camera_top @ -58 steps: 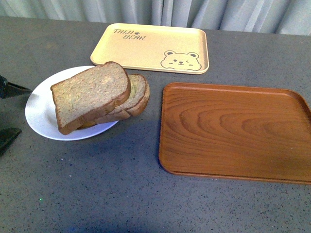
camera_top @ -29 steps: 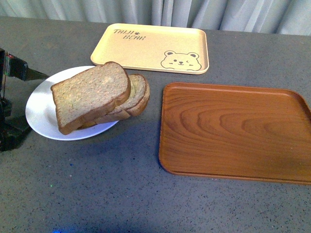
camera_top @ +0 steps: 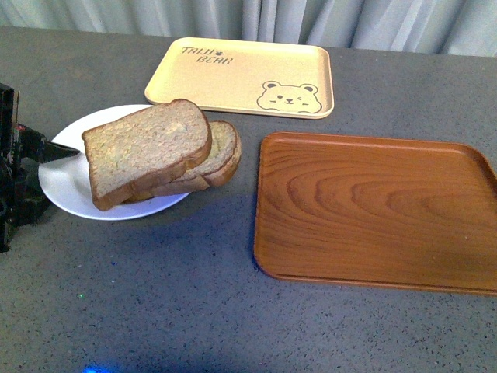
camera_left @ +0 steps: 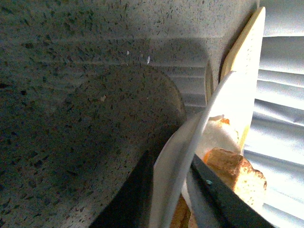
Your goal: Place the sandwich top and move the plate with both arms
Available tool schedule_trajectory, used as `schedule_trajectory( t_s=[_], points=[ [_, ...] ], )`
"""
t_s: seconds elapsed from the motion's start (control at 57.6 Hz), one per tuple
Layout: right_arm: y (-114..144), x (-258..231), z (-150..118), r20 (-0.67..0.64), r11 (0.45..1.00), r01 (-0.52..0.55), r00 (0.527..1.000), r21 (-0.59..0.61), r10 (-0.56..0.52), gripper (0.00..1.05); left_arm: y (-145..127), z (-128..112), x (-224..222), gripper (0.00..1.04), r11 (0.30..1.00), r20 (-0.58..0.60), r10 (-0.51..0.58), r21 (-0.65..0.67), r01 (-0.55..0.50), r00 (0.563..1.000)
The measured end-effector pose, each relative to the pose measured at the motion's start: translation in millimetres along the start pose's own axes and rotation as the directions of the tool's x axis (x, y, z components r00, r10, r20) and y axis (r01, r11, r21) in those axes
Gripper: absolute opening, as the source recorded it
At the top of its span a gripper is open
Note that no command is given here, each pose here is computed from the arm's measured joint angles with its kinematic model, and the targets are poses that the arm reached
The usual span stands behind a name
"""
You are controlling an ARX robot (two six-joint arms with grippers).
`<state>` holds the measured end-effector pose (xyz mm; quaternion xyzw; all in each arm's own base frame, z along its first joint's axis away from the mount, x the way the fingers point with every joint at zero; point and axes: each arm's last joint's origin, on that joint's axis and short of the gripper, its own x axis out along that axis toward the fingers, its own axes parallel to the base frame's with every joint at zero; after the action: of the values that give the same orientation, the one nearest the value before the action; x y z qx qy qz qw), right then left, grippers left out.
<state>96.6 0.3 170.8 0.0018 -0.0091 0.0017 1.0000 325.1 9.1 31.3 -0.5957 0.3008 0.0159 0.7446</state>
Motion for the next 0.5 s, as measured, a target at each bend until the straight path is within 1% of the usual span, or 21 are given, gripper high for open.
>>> schedule_trajectory(
  t_s=[0.069, 0.104, 0.33, 0.504],
  points=[
    [0.0, 0.0, 0.0, 0.000, 1.000, 0.000, 1.000, 0.000, 0.000, 0.96, 0.3, -0.8, -1.3, 0.04, 1.000, -0.005, -0.010, 0.005, 0.010, 1.000],
    [0.0, 0.0, 0.0, 0.000, 1.000, 0.000, 1.000, 0.000, 0.000, 0.96, 0.7, -1.5, -2.0, 0.02, 1.000, -0.010, -0.015, 0.008, 0.015, 1.000],
    [0.0, 0.0, 0.0, 0.000, 1.000, 0.000, 1.000, 0.000, 0.000, 0.96, 1.9, -6.5, -10.8, 0.02, 1.000, -0.024, -0.017, -0.025, 0.016, 1.000],
    [0.0, 0.0, 0.0, 0.000, 1.000, 0.000, 1.000, 0.000, 0.000, 0.96, -15.2, -8.5, -16.7, 0.02, 0.999, -0.032, -0.044, 0.001, 0.044, 0.998]
  ],
)
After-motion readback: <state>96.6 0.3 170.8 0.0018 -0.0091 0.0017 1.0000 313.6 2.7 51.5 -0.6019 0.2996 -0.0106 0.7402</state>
